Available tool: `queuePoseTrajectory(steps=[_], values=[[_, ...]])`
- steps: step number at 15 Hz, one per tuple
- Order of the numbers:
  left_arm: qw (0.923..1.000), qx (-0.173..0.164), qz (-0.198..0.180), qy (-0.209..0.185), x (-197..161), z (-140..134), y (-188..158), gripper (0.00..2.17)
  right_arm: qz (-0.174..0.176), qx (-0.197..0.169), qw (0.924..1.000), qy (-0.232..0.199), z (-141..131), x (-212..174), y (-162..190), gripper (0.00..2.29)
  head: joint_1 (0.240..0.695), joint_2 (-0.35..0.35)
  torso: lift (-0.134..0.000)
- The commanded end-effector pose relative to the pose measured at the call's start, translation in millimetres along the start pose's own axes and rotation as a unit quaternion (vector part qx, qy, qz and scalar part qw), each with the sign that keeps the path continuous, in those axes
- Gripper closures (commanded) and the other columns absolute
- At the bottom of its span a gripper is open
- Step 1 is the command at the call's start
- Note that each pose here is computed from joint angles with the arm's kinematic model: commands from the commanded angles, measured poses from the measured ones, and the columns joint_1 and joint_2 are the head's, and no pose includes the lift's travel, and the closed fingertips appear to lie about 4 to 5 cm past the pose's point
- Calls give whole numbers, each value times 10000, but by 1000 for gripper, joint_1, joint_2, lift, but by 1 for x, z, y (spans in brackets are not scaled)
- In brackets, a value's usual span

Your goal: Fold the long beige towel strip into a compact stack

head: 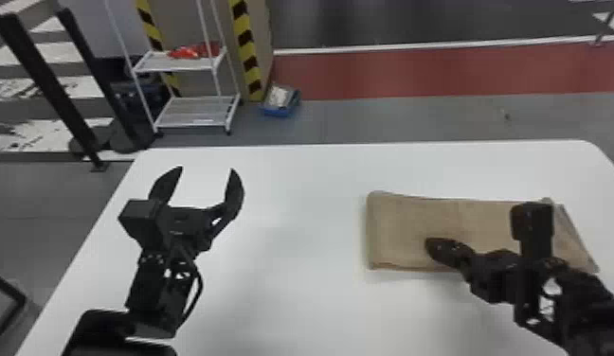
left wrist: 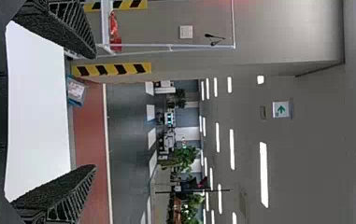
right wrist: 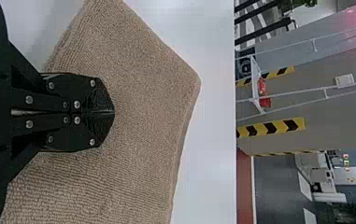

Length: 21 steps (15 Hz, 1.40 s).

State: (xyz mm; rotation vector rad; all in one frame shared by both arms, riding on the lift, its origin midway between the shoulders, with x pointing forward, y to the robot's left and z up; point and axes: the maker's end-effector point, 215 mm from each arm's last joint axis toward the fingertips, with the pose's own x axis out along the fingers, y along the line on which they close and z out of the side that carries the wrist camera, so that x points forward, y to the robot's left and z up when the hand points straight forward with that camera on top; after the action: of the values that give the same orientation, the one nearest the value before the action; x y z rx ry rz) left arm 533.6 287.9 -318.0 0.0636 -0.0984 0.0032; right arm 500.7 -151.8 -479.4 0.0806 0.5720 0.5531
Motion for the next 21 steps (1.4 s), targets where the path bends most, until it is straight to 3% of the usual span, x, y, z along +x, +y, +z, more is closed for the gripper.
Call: queuePoseTrajectory(steps=[1, 5, 8, 9, 10, 12, 13, 17, 18, 21], values=[[10000, 8, -16, 1, 1, 1, -1, 39, 249, 61, 9996, 95, -3, 14, 27, 2013, 695, 136, -116], [10000, 13, -26, -14, 2, 2, -2, 39, 784, 175, 9967, 77, 12, 46, 84, 2013, 695, 188, -116], [10000, 13, -33, -6, 2, 1, -2, 39, 674, 17, 9971, -362, 49, 42, 93, 2000, 695, 240, -116], [10000, 20, -37, 1, 1, 1, -2, 39, 602, 7, 9970, -493, 59, 33, 87, 1889, 695, 246, -116], [10000, 19, -46, -6, 0, 1, -2, 39, 473, 8, 9968, -651, 72, 21, 75, 1615, 695, 247, -116], [9999, -31, -168, 10, -1, -1, -13, 46, 195, 204, 9963, -810, 80, -1, 38, 167, 695, 226, -116], [9996, -59, -273, 36, -2, -3, -24, 93, 48, 302, 9955, -896, 85, -13, 14, -2, 695, 208, -116], [9966, -201, -786, 117, -10, -10, -80, 93, -419, 809, 9892, -1148, 87, -58, -80, 66, 695, 100, -116], [9955, -267, -903, 136, -11, -11, -94, 164, -513, 920, 9875, -1174, 85, -65, -97, 66, 695, 25, -116], [9848, -368, -1561, 665, -24, -41, -147, 714, -686, 1108, 9853, -1101, 74, -69, -126, 70, 695, -72, -116]])
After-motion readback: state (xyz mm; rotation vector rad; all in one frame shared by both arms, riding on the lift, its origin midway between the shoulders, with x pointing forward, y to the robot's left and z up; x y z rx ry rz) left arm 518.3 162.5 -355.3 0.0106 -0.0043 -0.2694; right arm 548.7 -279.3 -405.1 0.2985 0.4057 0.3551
